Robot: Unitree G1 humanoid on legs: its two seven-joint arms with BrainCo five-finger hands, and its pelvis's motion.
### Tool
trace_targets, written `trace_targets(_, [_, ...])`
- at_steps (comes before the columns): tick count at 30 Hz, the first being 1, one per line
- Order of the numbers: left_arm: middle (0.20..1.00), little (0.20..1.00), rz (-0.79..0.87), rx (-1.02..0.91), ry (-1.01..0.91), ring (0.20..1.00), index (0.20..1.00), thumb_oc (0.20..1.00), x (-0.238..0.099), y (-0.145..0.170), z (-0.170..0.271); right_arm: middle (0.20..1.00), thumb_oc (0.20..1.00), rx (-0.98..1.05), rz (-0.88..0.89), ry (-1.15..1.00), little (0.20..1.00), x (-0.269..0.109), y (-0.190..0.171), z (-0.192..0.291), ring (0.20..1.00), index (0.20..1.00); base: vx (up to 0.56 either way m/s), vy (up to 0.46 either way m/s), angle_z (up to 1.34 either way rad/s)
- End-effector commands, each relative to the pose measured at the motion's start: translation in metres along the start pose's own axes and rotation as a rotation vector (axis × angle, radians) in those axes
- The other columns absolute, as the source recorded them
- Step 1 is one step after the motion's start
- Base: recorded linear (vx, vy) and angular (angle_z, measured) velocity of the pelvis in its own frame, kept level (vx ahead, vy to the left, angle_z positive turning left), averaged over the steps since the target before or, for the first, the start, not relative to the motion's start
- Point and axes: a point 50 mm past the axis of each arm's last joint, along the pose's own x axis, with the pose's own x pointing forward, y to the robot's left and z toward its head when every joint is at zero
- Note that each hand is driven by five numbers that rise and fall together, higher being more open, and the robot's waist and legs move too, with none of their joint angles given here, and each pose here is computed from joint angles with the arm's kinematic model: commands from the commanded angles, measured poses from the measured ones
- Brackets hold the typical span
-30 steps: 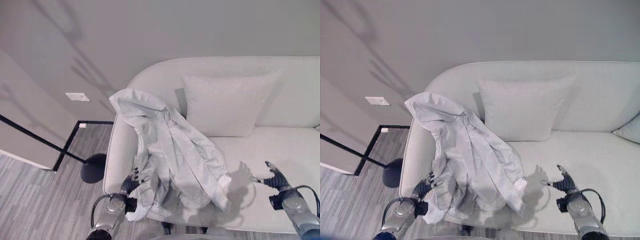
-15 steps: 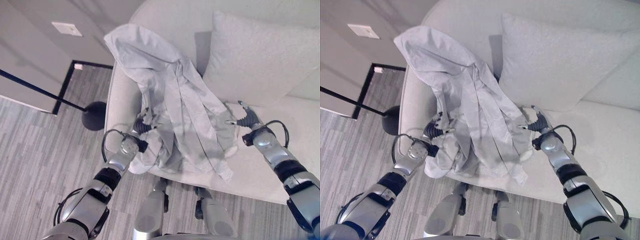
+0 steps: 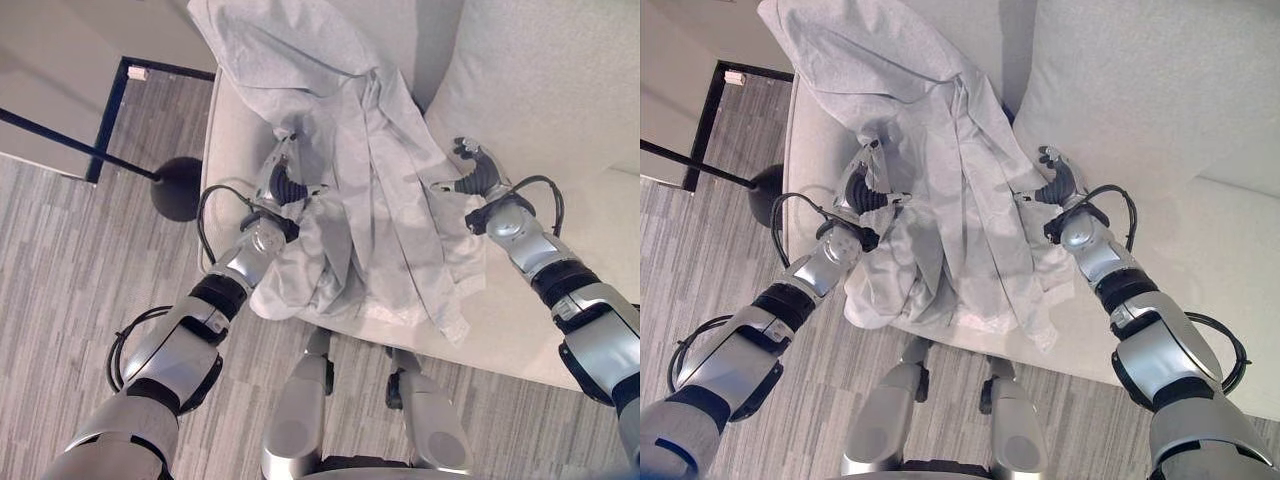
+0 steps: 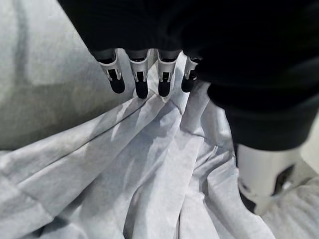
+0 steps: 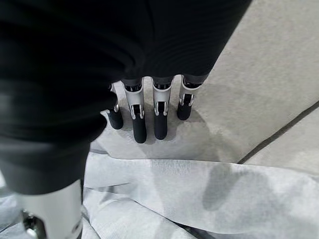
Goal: Hang the clothes on the sofa on the clothes rack.
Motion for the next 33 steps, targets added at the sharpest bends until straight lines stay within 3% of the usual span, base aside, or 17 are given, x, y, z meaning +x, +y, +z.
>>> trace_targets(1, [1.000, 1.000, 0.058, 0.072, -0.051, 1.000, 1.000, 1.000, 0.011, 0.008, 0.010, 1.000, 1.000, 0.028, -0.074, -0.091, 1.000, 0.011, -0.016, 0.026, 1.000, 1.000, 0.00, 0.000, 0.00])
trace_targets(10, [1.000, 1.000, 0.157, 0.001, -0.099, 1.000, 1.000, 1.000, 0.005, 0.017, 0.022, 1.000, 1.000, -0.008, -0.072, -0.180, 1.000, 0.011, -0.016, 0.044, 1.000, 1.000, 0.02, -0.013, 0.05])
trace_targets(19, [1.000, 1.000, 0.301, -0.071, -0.167, 1.000, 1.000, 1.000, -0.012, 0.036, 0.028, 1.000, 1.000, 0.045, -0.211, -0.229, 1.000, -0.002, -0.028, 0.044, 1.000, 1.000, 0.00, -0.004, 0.01])
trace_targets(33, [1.000, 1.000, 0.303, -0.054, -0.115, 1.000, 1.000, 1.000, -0.024, 0.033, 0.011, 1.000, 1.000, 0.027, -0.223, -0.305, 1.000, -0.001, -0.037, 0.062, 1.000, 1.000, 0.00, -0.012, 0.05])
